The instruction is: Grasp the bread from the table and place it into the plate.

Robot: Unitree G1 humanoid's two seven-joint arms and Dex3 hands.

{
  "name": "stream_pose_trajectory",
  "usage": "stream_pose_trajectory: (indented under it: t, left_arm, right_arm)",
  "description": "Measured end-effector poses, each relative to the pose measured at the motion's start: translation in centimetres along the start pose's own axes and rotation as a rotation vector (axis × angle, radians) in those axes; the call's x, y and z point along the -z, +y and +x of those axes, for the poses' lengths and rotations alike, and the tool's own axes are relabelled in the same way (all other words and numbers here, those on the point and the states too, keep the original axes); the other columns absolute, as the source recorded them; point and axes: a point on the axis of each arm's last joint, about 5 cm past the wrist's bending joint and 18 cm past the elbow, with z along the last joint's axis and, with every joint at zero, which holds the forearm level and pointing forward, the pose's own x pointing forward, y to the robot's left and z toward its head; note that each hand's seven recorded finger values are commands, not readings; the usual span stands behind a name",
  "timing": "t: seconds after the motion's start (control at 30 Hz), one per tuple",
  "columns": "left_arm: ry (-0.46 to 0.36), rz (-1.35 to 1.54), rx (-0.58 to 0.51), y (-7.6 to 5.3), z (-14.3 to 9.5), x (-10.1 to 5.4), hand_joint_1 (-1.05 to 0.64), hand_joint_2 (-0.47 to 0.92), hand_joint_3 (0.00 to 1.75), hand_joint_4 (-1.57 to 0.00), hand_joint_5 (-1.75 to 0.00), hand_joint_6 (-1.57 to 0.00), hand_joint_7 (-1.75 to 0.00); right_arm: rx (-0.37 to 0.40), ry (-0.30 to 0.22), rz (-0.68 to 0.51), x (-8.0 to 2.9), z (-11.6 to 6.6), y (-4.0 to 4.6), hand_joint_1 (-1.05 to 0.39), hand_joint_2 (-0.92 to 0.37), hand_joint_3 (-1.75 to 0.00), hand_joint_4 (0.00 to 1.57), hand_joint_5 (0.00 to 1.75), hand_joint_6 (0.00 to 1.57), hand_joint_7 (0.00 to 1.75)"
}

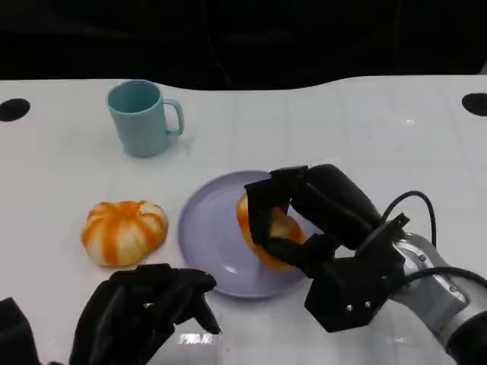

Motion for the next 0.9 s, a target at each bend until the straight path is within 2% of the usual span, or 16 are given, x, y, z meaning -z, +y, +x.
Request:
stream_pose_trajectory:
  t: [0.07,0.13,0.17,0.2,0.23,0.27,0.3,0.37,0.4,0.5,0.8,0.83,0.87,0.9]
  left_arm:
    - [0.0,0.0,0.0,0.0,0.0,0.0,-0.67,0.92,0.19,-0.77,-1.55,-1.36,-0.02]
    - [0.0,0.0,0.0,0.0,0.0,0.0,-0.67,0.92,0.19,-0.77,-1.54,-1.36,-0.03]
    - [0.0,0.0,0.0,0.0,0.0,0.0,-0.67,0.92,0.19,-0.77,-1.53,-1.36,-0.03]
    - [0.0,0.0,0.0,0.0,0.0,0.0,-0.67,0.92,0.18,-0.78,-1.52,-1.36,-0.03]
    - [0.0,0.0,0.0,0.0,0.0,0.0,-0.68,0.92,0.17,-0.78,-1.52,-1.36,-0.04]
    - [0.0,0.0,0.0,0.0,0.0,0.0,-0.68,0.92,0.17,-0.78,-1.52,-1.36,-0.04]
    - [0.0,0.0,0.0,0.0,0.0,0.0,-0.68,0.92,0.16,-0.79,-1.52,-1.36,-0.05]
    - [0.0,0.0,-0.002,0.0,0.0,0.0,-0.68,0.92,0.16,-0.79,-1.51,-1.35,-0.05]
    - [0.0,0.0,-0.003,0.0,0.0,0.0,-0.68,0.92,0.16,-0.79,-1.51,-1.35,-0.06]
    - [0.0,0.0,-0.003,0.0,0.0,0.0,-0.67,0.92,0.16,-0.79,-1.51,-1.35,-0.06]
    - [-0.001,-0.001,-0.001,0.0,0.1,0.0,-0.67,0.92,0.18,-0.79,-1.53,-1.32,-0.1]
    - [-0.001,-0.001,0.0,0.0,0.1,0.0,-0.67,0.92,0.18,-0.78,-1.54,-1.1,-0.55]
    - [-0.001,-0.001,0.0,0.0,0.1,0.0,-0.67,0.92,0.19,-0.78,-1.54,-0.92,-0.87]
    - [-0.001,-0.001,0.0,0.0,0.1,0.0,-0.67,0.92,0.19,-0.78,-1.55,-0.8,-1.1]
  right_arm:
    - [-0.01,0.007,0.002,0.1,0.0,0.07,-0.1,-0.39,-1.04,0.83,1.37,0.89,0.71]
    - [-0.022,0.011,0.002,0.2,-0.1,0.08,-0.18,-0.48,-0.8,0.7,1.13,0.78,0.51]
    - [-0.028,0.013,0.002,0.2,-0.1,0.08,-0.24,-0.55,-0.7,0.62,1.02,0.71,0.42]
    - [-0.04,0.017,0.001,0.2,0.0,0.07,-0.34,-0.71,-0.47,0.47,0.86,0.61,0.28]
    - [-0.059,0.021,-0.001,0.3,0.0,0.05,-0.4,-0.81,-0.32,0.37,0.77,0.55,0.2]
    - [-0.085,0.026,-0.006,0.3,0.0,0.0,-0.43,-0.87,-0.24,0.33,0.72,0.53,0.16]
    - [-0.108,0.032,-0.01,0.4,0.0,-0.07,-0.5,-0.9,-0.19,0.19,0.64,0.43,0.09]
    - [-0.144,0.044,-0.022,0.4,-0.1,-0.3,-0.56,-0.92,-0.17,0.06,0.57,0.34,0.03]
    - [-0.155,0.047,-0.027,0.4,0.0,-0.45,-0.6,-0.92,-0.2,0.03,0.47,0.27,0.02]
    - [-0.181,0.048,-0.034,0.2,0.1,-0.9,-0.65,-0.92,-0.24,0.0,0.33,0.19,0.01]
    - [-0.222,0.071,0.011,-0.5,-0.8,-2.18,-0.69,-0.92,-0.25,0.0,0.31,0.18,0.01]
    - [-0.227,0.078,0.015,-0.6,-1.0,-2.36,-0.69,-0.92,-0.25,0.0,0.31,0.19,0.01]
    - [-0.227,0.085,0.022,-0.5,-1.3,-2.55,-0.69,-0.92,-0.25,0.0,0.32,0.19,0.02]
    - [-0.229,0.093,0.025,-0.5,-1.5,-2.75,-0.69,-0.92,-0.26,0.01,0.34,0.2,0.02]
